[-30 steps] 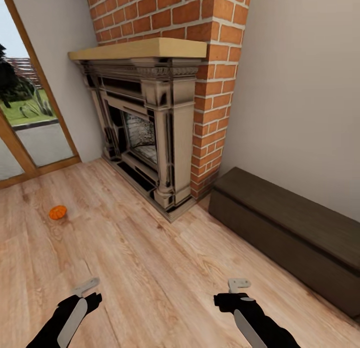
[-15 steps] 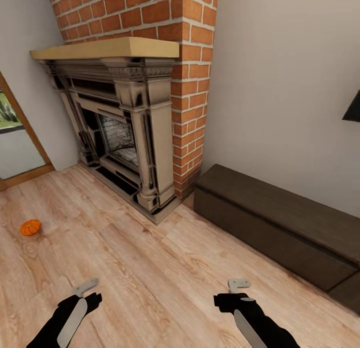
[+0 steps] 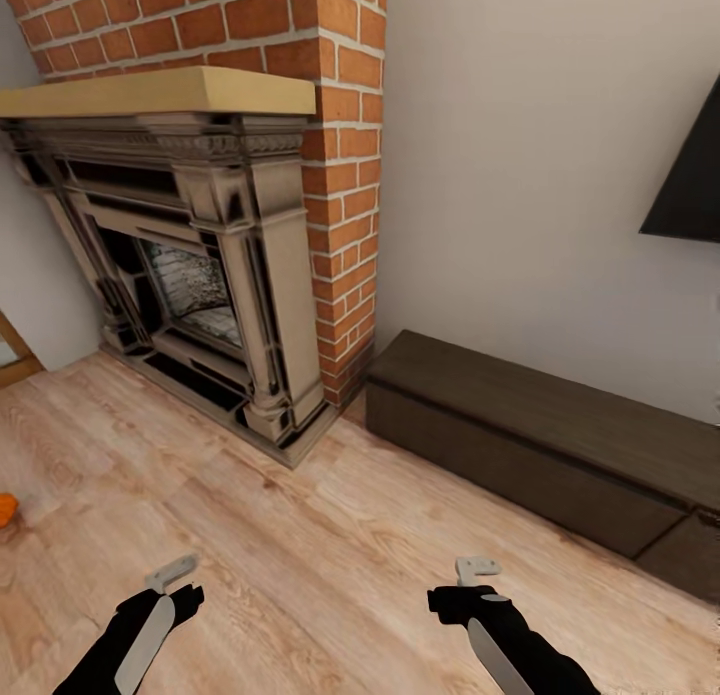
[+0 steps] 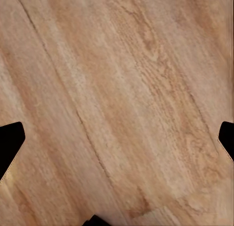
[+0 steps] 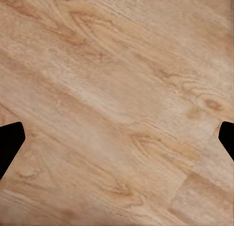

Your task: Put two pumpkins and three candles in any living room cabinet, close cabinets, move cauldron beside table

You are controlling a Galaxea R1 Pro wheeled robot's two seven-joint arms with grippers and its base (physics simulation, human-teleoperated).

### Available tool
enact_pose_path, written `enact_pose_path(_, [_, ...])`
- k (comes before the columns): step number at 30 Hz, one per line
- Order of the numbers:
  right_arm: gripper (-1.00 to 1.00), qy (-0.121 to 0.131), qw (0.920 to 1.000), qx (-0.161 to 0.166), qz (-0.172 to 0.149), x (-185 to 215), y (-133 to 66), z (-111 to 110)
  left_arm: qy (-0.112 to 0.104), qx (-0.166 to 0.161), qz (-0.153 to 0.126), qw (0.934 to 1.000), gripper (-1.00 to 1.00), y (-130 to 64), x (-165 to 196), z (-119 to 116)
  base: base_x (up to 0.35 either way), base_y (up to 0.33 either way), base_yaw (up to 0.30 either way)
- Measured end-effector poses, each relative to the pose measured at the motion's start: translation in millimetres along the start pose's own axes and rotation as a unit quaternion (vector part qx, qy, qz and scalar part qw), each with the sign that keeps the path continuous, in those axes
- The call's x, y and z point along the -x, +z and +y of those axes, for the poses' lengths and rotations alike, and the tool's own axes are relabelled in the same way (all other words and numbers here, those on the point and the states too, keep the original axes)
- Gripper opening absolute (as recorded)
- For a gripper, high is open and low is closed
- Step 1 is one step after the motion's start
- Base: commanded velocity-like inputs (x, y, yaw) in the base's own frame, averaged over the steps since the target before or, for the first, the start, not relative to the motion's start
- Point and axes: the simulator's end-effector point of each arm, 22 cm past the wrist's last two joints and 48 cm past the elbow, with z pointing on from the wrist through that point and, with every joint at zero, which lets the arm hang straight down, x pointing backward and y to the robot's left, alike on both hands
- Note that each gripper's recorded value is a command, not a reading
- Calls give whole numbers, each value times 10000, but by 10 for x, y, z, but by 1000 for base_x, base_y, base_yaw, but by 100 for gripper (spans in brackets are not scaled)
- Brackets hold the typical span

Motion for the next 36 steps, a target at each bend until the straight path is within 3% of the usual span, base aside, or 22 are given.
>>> enact_pose_path(10, [100,1,10000,1,1,0,0,0,10,1,-4,10000,100,0,-1,-3,182,138,-281])
enact_pose_path(36, [100,6,10000,-2,16,-12,6,-4,11,7,-5,10000,100,3,4,5,9,30,-281])
